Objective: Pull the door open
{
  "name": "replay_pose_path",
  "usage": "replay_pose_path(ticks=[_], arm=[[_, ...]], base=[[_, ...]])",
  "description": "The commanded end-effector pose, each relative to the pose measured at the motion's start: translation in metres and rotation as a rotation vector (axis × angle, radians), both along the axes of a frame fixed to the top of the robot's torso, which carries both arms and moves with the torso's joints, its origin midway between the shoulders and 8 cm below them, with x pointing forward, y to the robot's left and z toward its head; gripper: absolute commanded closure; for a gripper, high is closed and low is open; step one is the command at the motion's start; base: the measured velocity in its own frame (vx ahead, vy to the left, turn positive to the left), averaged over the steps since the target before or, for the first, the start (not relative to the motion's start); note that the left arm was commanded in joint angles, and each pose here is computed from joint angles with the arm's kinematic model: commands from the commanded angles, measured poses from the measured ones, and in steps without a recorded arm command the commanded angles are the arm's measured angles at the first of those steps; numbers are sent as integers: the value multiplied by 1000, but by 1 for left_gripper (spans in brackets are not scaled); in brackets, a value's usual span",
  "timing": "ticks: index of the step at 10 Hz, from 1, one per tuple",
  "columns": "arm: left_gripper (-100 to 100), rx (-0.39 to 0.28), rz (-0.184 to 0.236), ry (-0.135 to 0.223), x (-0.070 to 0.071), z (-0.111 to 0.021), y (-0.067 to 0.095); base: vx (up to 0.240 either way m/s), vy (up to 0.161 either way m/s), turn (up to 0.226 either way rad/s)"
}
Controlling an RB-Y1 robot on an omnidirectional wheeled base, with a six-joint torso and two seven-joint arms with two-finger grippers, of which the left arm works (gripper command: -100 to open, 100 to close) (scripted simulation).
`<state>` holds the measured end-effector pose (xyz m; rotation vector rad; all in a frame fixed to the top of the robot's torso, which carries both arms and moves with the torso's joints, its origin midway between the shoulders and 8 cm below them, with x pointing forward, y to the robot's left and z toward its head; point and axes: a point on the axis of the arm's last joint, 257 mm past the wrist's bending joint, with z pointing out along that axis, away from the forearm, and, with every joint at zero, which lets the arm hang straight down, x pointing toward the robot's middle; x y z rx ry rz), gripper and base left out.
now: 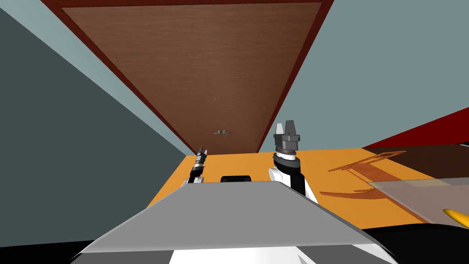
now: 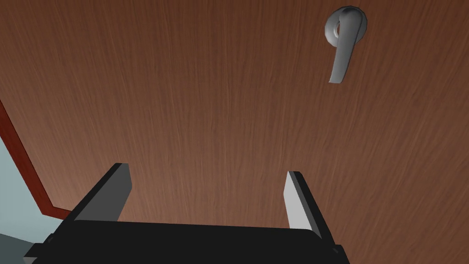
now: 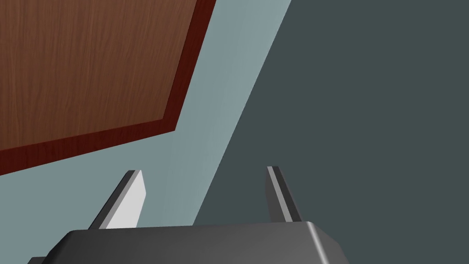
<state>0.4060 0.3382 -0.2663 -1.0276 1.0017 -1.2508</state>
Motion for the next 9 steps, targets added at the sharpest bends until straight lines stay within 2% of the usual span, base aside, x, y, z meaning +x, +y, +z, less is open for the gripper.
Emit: replay_pose_path(ticks=[1, 9], arm=[[-100, -4, 4, 20, 0, -12, 6], [-100, -23, 28, 113, -8, -61, 27]], base=[[106, -23, -61], [104, -6, -54]])
